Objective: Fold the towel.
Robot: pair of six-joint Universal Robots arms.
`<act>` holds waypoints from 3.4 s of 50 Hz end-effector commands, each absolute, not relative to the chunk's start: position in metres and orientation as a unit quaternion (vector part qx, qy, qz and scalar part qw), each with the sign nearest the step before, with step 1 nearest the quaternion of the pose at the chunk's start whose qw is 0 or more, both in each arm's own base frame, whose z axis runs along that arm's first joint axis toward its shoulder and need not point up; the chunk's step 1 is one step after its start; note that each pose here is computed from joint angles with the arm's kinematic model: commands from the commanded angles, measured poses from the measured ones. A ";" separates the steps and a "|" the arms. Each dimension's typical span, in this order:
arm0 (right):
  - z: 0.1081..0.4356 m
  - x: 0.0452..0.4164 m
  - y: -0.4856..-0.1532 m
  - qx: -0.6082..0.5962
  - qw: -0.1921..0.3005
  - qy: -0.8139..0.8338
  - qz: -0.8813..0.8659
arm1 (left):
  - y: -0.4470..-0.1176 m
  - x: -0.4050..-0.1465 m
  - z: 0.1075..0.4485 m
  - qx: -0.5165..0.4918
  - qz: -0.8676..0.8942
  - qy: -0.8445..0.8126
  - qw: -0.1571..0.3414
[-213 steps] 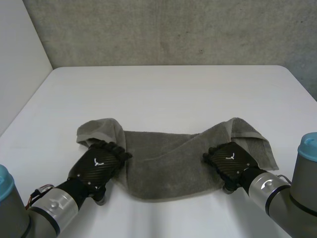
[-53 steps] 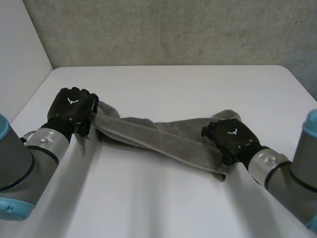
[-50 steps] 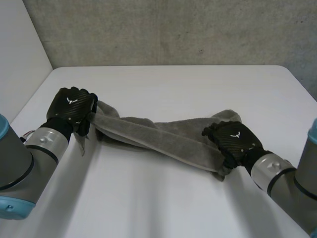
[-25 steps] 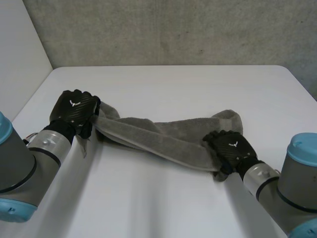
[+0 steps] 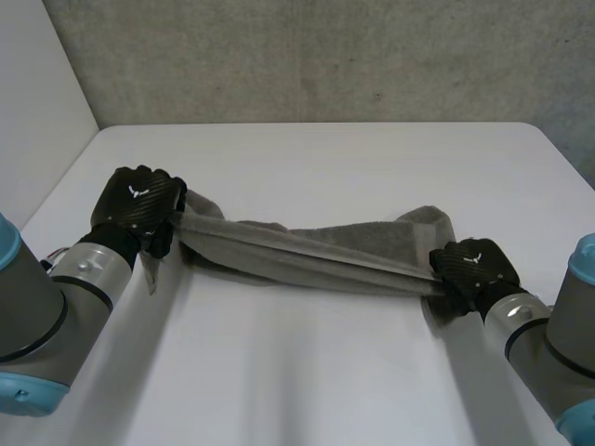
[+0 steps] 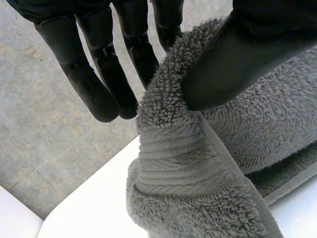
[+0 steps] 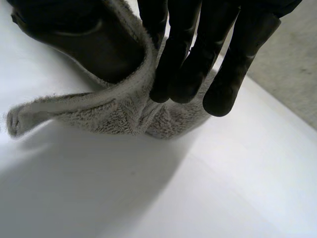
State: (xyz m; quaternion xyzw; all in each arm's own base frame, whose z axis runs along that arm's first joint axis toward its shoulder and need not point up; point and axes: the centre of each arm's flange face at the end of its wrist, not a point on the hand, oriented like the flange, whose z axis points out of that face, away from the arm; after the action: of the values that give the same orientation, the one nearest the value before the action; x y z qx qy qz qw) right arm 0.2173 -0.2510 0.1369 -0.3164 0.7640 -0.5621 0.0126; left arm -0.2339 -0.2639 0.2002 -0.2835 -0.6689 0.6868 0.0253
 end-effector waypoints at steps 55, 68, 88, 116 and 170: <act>0.394 0.260 -0.376 -0.279 -0.181 0.390 -0.859 | -0.380 -0.252 0.390 -0.217 0.817 -0.534 -0.003; 0.397 0.253 -0.344 -0.304 -0.137 0.407 -0.850 | -0.373 -0.223 0.395 -0.154 0.825 -0.542 0.042; 0.196 0.229 -0.279 -0.465 -0.031 0.670 -0.577 | -0.293 -0.204 0.174 -0.384 0.608 -0.695 -0.008; 0.172 0.214 -0.263 -0.445 -0.049 0.706 -0.549 | -0.270 -0.201 0.150 -0.400 0.597 -0.695 -0.019; 0.157 0.215 -0.262 -0.449 -0.042 0.713 -0.537 | -0.290 -0.167 0.126 -0.355 0.577 -0.734 -0.051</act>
State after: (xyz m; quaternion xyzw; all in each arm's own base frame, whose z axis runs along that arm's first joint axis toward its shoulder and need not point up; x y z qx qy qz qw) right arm 0.2154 -0.2611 0.1582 -0.4503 0.7122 -0.5369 -0.0412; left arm -0.1680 -0.2762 0.1183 -0.3626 -0.7435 0.5607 -0.0369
